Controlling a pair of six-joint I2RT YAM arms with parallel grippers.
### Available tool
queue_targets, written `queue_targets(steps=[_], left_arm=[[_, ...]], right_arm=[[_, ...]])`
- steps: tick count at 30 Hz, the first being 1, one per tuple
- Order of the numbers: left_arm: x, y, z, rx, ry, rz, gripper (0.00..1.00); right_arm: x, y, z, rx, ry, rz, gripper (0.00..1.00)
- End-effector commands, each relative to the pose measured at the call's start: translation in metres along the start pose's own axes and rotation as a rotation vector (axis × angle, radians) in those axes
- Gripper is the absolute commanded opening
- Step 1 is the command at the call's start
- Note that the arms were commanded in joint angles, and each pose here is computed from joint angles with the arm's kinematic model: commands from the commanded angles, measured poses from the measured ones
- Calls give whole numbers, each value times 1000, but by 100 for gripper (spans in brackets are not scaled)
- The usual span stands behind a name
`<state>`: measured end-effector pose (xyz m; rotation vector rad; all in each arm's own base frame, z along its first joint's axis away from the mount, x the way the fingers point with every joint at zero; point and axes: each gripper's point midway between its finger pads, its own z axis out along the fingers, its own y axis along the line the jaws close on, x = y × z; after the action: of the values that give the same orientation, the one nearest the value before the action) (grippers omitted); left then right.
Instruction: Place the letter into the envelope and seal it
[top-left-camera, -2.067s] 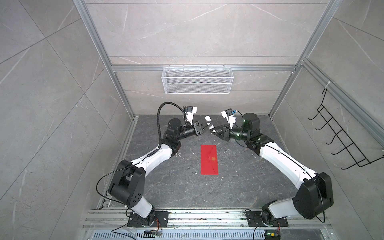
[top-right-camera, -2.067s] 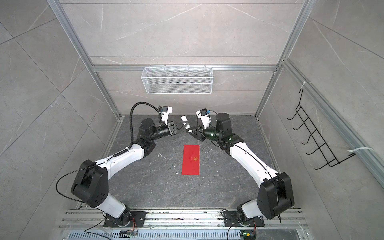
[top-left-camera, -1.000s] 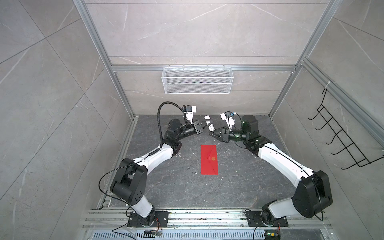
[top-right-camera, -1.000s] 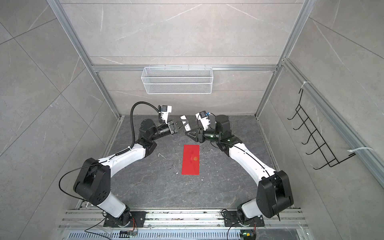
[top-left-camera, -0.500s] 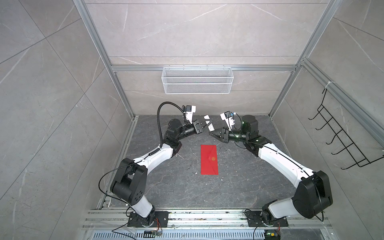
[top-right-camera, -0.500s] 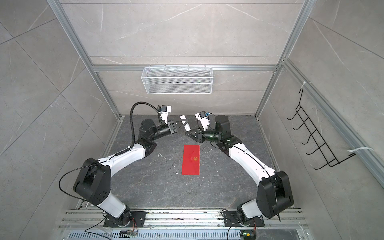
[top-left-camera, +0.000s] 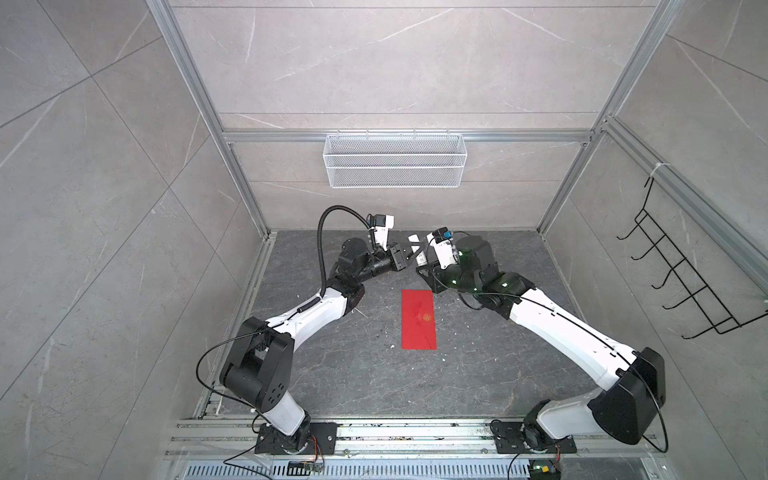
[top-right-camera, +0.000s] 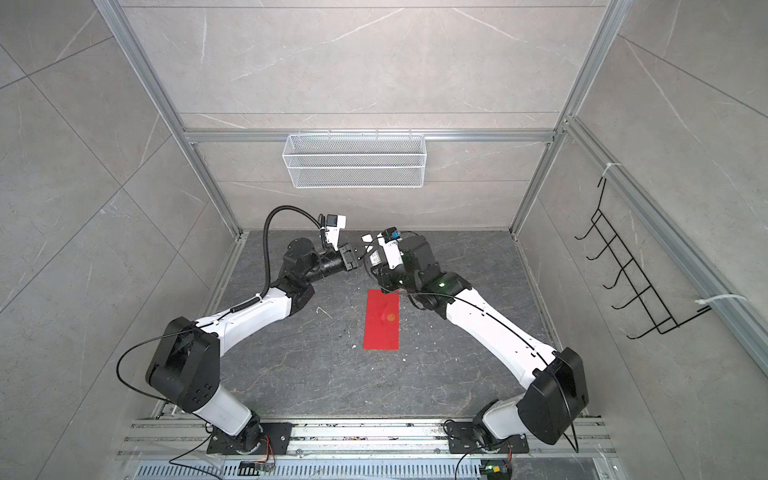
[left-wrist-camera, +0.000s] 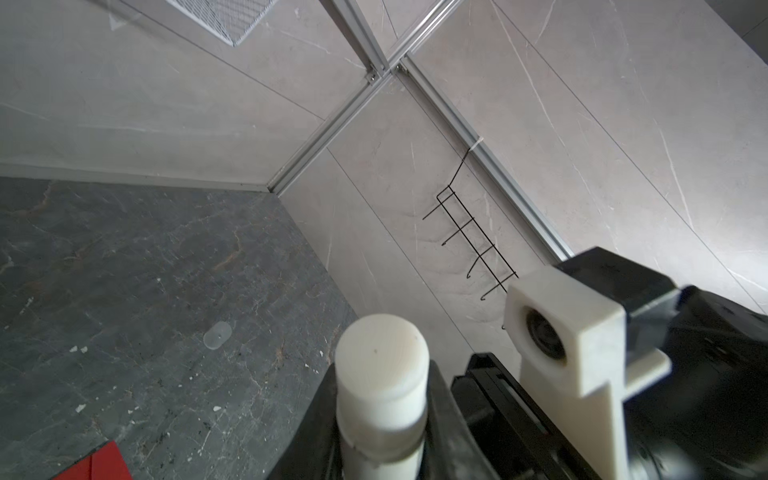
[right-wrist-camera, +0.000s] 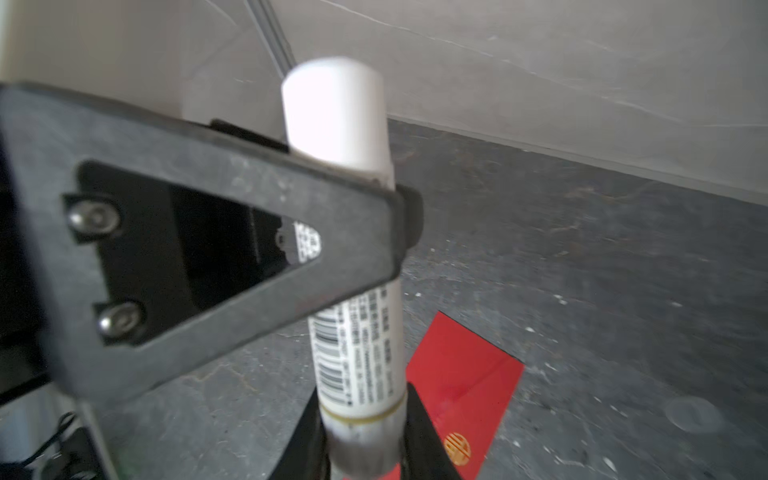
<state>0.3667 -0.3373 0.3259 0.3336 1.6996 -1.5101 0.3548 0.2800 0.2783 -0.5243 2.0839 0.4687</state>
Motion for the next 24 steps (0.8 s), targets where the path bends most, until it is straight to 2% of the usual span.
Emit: queue_targets(steps=[1, 6, 9, 12, 13, 15, 22, 24], left_arm=[[7, -8, 2, -13, 36, 67, 0], [7, -9, 2, -15, 35, 67, 0], [7, -8, 2, -18, 36, 66, 0], [6, -9, 2, -18, 34, 66, 0], [5, -10, 2, -15, 33, 67, 0], [4, -12, 2, -5, 30, 66, 0], [-8, -27, -3, 77, 9, 45, 0], [-11, -29, -5, 99, 0, 35, 0]], right_arm=[[-33, -41, -15, 434, -82, -126, 0], [-33, -36, -11, 737, -65, -325, 0], [-30, -32, -5, 778, -38, -390, 0], [-28, -27, -2, 725, -41, -381, 0], [-27, -24, -1, 686, -49, -369, 1], [-26, -14, 1, 557, -61, -346, 12], [-16, 16, -8, -123, -44, -124, 61], [-17, 19, -18, -279, -53, -61, 65]])
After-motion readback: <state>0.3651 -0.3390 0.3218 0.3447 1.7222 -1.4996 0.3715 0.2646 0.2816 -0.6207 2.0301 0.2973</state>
